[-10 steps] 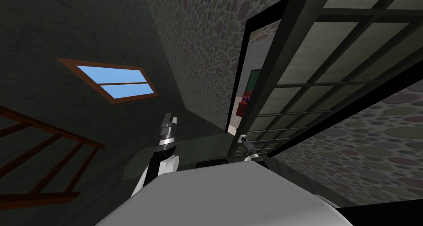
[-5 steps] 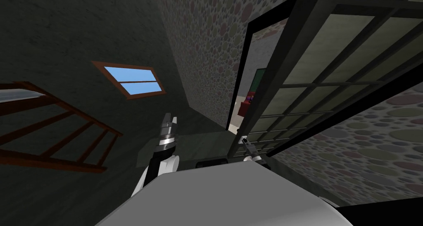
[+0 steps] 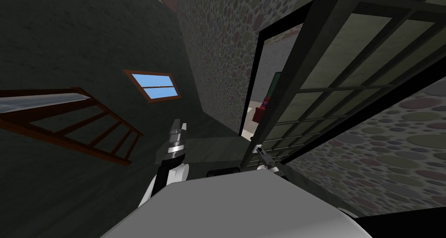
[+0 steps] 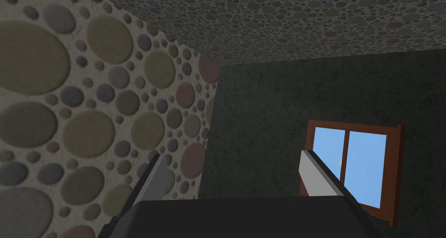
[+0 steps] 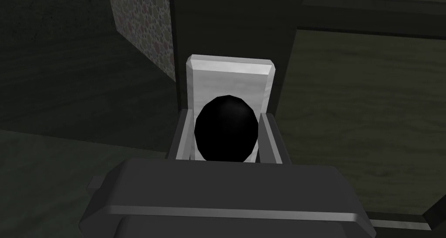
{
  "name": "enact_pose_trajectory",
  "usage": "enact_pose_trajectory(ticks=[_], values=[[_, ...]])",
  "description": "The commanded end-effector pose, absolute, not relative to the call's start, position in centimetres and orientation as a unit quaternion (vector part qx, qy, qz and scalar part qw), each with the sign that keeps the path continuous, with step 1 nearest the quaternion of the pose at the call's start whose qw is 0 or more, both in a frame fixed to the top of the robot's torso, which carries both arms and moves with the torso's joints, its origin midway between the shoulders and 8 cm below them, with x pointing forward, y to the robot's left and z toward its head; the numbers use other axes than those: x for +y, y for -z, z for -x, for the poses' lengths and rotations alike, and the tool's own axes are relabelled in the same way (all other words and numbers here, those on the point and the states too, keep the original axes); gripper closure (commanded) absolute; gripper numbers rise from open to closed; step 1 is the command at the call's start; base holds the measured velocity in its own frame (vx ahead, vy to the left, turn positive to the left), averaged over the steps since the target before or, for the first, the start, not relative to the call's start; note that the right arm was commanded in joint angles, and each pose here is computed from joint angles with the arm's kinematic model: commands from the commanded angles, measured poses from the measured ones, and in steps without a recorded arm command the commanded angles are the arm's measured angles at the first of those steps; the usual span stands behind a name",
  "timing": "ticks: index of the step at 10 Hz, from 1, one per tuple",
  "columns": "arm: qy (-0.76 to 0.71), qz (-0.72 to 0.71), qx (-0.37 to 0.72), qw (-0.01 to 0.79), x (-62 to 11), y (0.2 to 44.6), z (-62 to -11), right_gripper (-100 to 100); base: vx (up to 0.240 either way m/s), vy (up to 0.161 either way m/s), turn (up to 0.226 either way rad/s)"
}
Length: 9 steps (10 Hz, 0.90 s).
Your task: Pull the door open
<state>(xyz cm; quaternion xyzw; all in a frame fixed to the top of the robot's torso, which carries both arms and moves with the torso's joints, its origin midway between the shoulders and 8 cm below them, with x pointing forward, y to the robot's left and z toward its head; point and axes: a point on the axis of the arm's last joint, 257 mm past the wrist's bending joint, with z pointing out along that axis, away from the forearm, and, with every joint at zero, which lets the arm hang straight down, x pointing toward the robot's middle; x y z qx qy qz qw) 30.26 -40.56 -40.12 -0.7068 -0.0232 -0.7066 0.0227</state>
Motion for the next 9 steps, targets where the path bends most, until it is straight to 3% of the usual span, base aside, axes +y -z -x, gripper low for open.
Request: enact_pose_trajectory(ticks=[1, 9], values=[[0.707, 0.707, -0.026, 0.025, -40.6, 40.1, -29.9, 100, -0.118, -0.034, 0.116], [0.706, 0.706, -0.043, 0.042, -40.5, 40.0, -27.9, 100, -0.201, -0.072, 0.137]])
